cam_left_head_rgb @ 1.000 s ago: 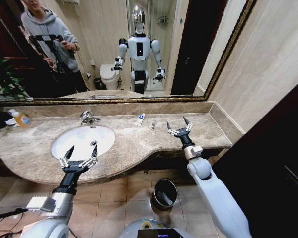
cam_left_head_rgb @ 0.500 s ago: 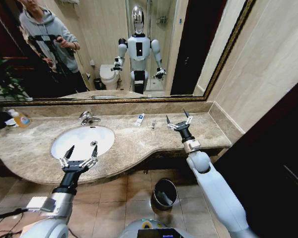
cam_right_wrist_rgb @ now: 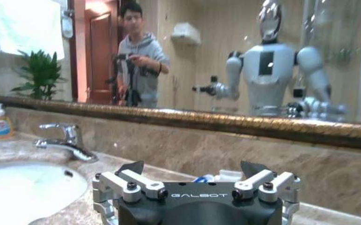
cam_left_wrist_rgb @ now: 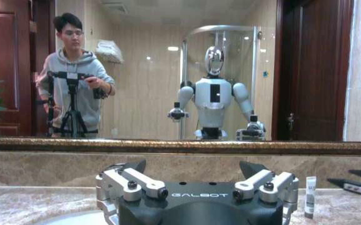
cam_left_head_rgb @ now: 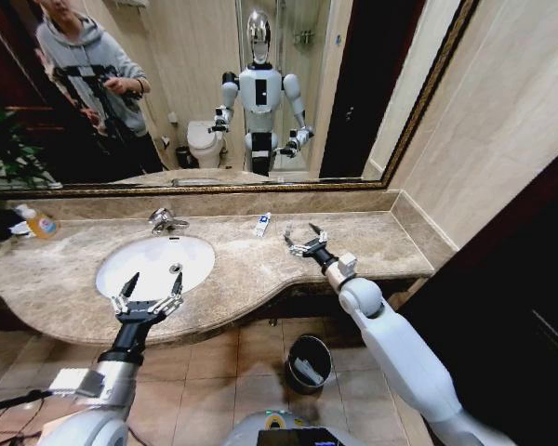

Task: Pick up the trash from the sink and place it in the trash bin.

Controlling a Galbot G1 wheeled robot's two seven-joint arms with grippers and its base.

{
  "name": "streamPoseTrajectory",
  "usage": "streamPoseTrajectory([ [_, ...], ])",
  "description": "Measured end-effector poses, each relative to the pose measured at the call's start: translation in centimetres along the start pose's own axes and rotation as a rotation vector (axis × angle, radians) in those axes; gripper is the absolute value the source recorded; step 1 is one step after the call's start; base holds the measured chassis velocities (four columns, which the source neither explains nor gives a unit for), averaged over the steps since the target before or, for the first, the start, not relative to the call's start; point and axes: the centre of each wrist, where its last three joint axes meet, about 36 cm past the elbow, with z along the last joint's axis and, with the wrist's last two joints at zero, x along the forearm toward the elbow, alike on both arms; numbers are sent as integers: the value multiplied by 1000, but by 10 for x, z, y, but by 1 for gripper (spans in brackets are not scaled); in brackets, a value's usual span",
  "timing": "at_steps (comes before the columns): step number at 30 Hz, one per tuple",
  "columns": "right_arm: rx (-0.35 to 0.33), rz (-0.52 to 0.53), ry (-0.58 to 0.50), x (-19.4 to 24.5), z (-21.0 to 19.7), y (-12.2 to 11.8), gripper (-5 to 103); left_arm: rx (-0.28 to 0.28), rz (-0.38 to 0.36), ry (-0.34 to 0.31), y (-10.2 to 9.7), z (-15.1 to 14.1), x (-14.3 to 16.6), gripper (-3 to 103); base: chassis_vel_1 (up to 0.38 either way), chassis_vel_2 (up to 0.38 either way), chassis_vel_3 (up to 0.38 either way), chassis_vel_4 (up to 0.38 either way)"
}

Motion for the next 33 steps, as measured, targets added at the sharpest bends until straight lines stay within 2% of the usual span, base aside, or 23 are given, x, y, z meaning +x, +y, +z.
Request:
streamPoseTrajectory([
  [7, -17, 9, 86, -43, 9, -8, 100, 0, 0, 0, 0, 0, 0, 100, 0, 0, 0, 0],
  [13, 6, 48, 122, -77, 21, -14, 100, 0, 0, 0, 0, 0, 0, 100, 0, 0, 0, 0],
  [19, 26, 73, 146, -90, 35, -15, 100, 0, 0, 0, 0, 0, 0, 100, 0, 0, 0, 0],
  [26, 24, 97, 127, -106, 51, -17, 100, 0, 0, 0, 0, 0, 0, 100, 0, 0, 0, 0],
  [28, 25, 98, 119, -109, 52, -18, 98, 0, 0, 0, 0, 0, 0, 100, 0, 0, 0, 0],
  [29, 27, 95, 114, -110, 53, -18, 91, 0, 0, 0, 0, 0, 0, 100, 0, 0, 0, 0],
  [32, 29, 94, 111, -110, 54, -19, 91, 0, 0, 0, 0, 0, 0, 100, 0, 0, 0, 0],
  [33, 29, 94, 108, -110, 54, -19, 84, 0, 0, 0, 0, 0, 0, 100, 0, 0, 0, 0],
])
